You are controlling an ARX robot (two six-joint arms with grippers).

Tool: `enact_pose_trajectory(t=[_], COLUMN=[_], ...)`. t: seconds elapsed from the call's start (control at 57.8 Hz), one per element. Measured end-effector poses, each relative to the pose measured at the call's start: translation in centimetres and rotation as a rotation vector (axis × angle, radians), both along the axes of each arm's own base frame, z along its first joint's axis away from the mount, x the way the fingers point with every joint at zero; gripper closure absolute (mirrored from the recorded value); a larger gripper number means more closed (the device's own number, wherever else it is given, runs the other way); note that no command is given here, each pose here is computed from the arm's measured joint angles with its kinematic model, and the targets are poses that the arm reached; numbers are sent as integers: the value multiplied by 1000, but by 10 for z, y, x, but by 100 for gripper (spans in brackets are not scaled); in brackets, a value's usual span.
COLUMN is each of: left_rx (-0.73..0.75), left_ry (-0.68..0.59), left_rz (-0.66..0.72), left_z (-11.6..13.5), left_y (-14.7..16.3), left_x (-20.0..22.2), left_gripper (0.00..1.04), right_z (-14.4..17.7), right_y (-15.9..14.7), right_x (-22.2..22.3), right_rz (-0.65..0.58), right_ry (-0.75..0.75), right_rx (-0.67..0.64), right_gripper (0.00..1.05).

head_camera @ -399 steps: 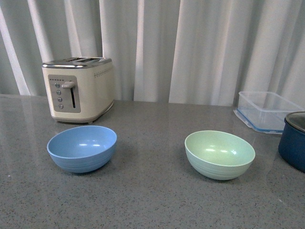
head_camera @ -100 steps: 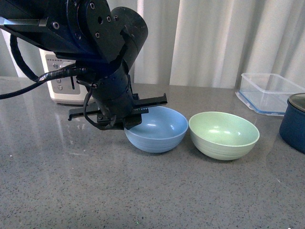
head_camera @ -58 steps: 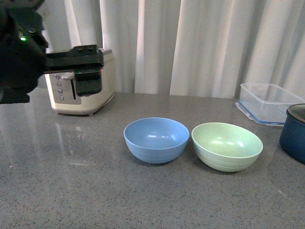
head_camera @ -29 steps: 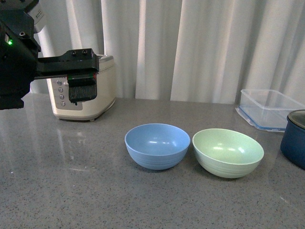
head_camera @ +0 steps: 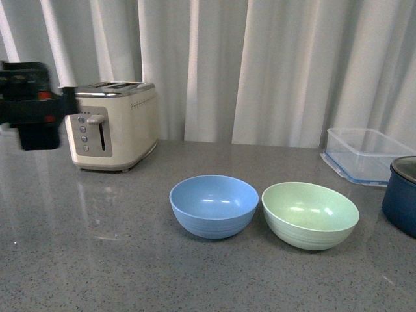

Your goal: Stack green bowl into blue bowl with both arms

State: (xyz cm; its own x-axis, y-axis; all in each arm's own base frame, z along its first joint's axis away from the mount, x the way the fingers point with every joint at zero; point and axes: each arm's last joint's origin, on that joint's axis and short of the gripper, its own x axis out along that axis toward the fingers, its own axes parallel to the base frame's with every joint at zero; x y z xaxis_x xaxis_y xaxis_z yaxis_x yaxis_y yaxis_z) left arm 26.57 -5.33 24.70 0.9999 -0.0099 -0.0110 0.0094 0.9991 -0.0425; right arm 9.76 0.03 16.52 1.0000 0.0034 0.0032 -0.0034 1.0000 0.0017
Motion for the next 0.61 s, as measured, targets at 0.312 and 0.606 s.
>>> enact_pose_trajectory(t=[0.312,0.606], left_rx=[35,35], left_ry=[-1,-3], left_rz=[5,13], left_z=[-47,-65], left_y=[34,53], left_x=[-69,-104], left_gripper=[101,101], right_z=[0,0], right_y=[0,0], right_x=[0,0], right_rz=[0,0], right_ry=[0,0], right_rx=[0,0], right_gripper=[10,10])
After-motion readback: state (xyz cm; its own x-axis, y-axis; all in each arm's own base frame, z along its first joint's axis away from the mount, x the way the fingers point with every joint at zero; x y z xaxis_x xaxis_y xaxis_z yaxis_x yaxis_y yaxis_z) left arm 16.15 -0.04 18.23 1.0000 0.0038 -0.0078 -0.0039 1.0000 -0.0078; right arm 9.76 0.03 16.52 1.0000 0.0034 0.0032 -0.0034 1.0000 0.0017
